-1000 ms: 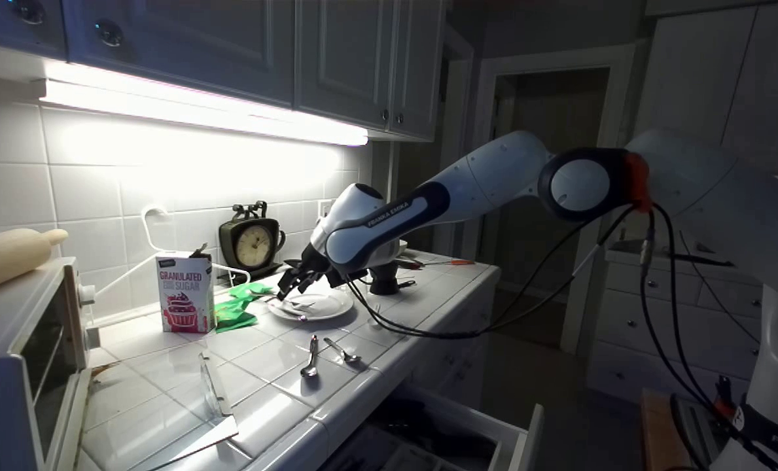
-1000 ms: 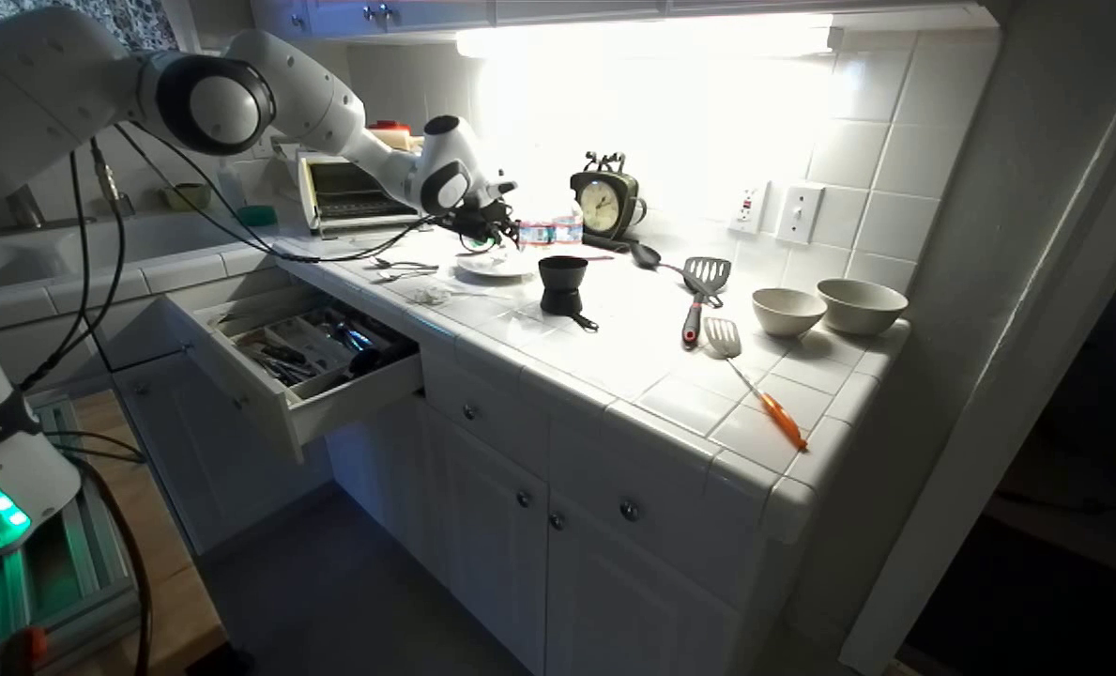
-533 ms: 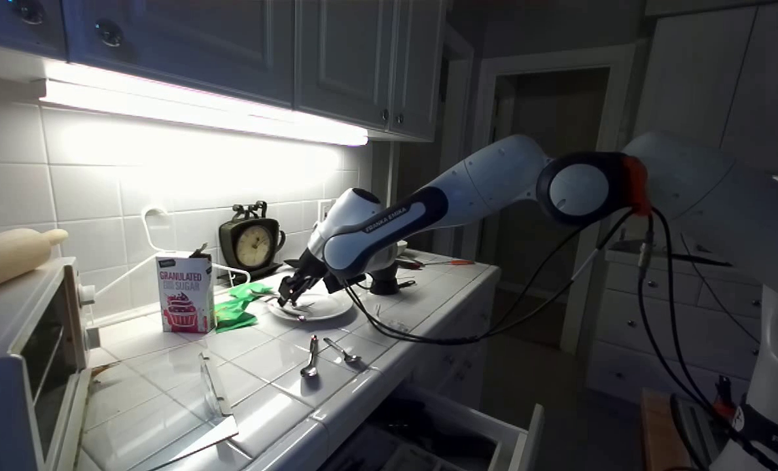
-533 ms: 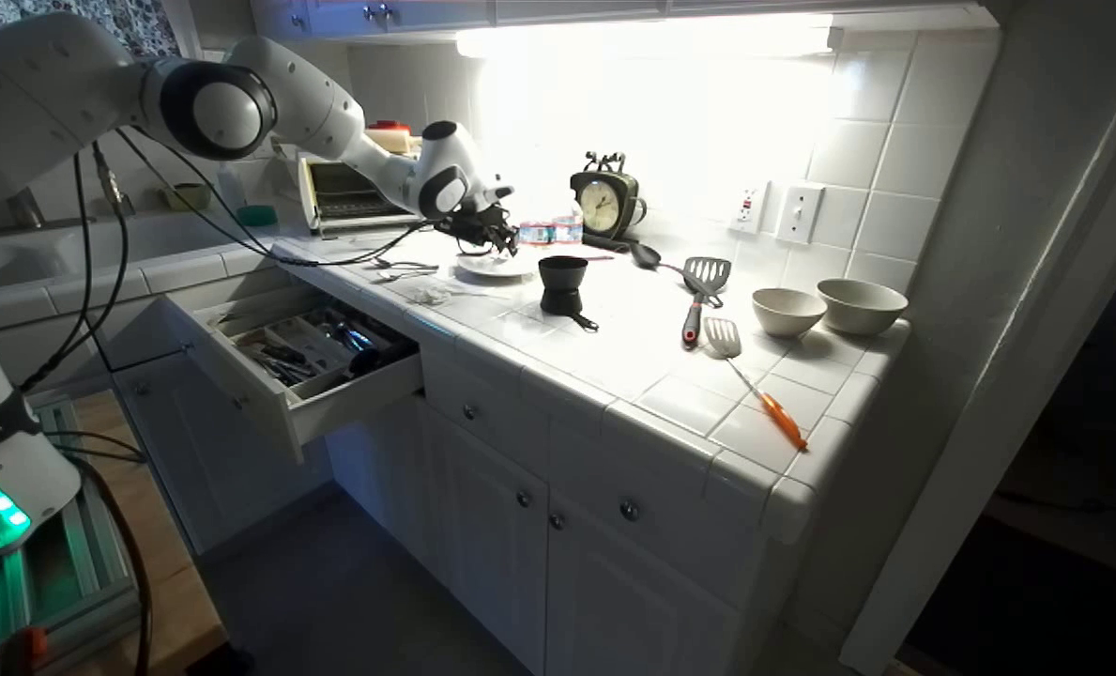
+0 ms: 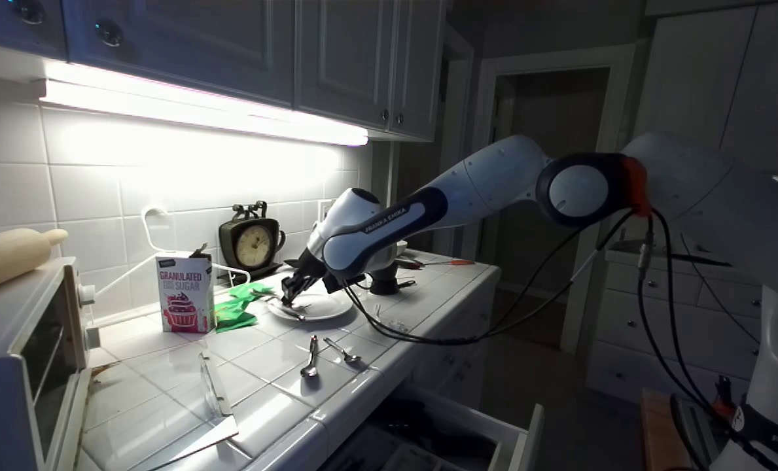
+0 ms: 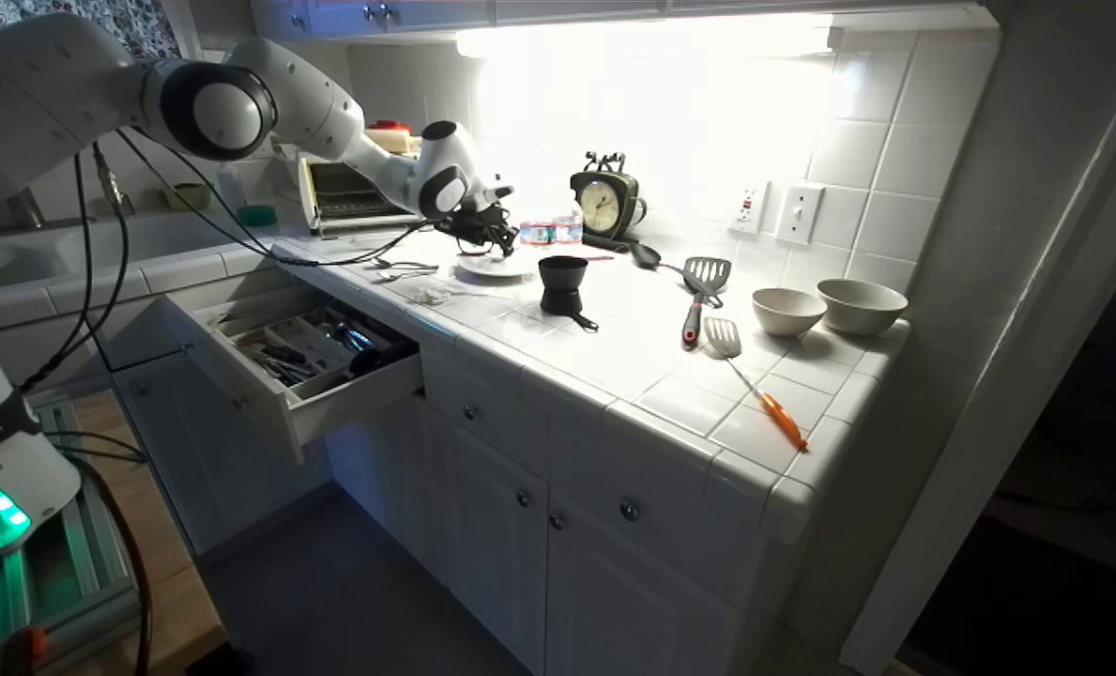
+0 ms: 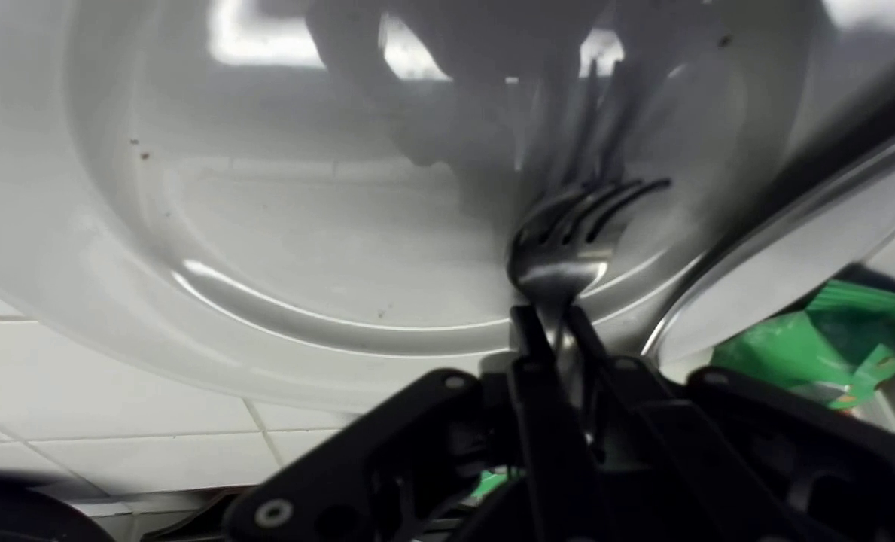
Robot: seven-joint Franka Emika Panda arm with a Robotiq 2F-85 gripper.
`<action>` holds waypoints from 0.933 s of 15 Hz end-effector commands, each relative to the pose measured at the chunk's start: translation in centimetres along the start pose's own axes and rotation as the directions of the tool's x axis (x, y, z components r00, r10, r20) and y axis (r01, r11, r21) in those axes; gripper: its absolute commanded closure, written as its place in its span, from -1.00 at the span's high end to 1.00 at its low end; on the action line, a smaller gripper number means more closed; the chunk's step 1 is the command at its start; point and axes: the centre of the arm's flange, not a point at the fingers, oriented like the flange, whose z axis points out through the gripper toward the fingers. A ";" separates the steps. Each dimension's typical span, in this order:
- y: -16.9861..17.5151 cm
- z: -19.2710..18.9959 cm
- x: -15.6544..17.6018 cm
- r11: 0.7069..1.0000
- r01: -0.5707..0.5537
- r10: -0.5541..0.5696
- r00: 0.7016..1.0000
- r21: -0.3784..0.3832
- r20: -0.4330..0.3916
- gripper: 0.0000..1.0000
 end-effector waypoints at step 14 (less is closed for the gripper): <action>-0.4 -8.7 0.9 0.996 -0.081 0.082 0.994 -0.022 0.069 -0.95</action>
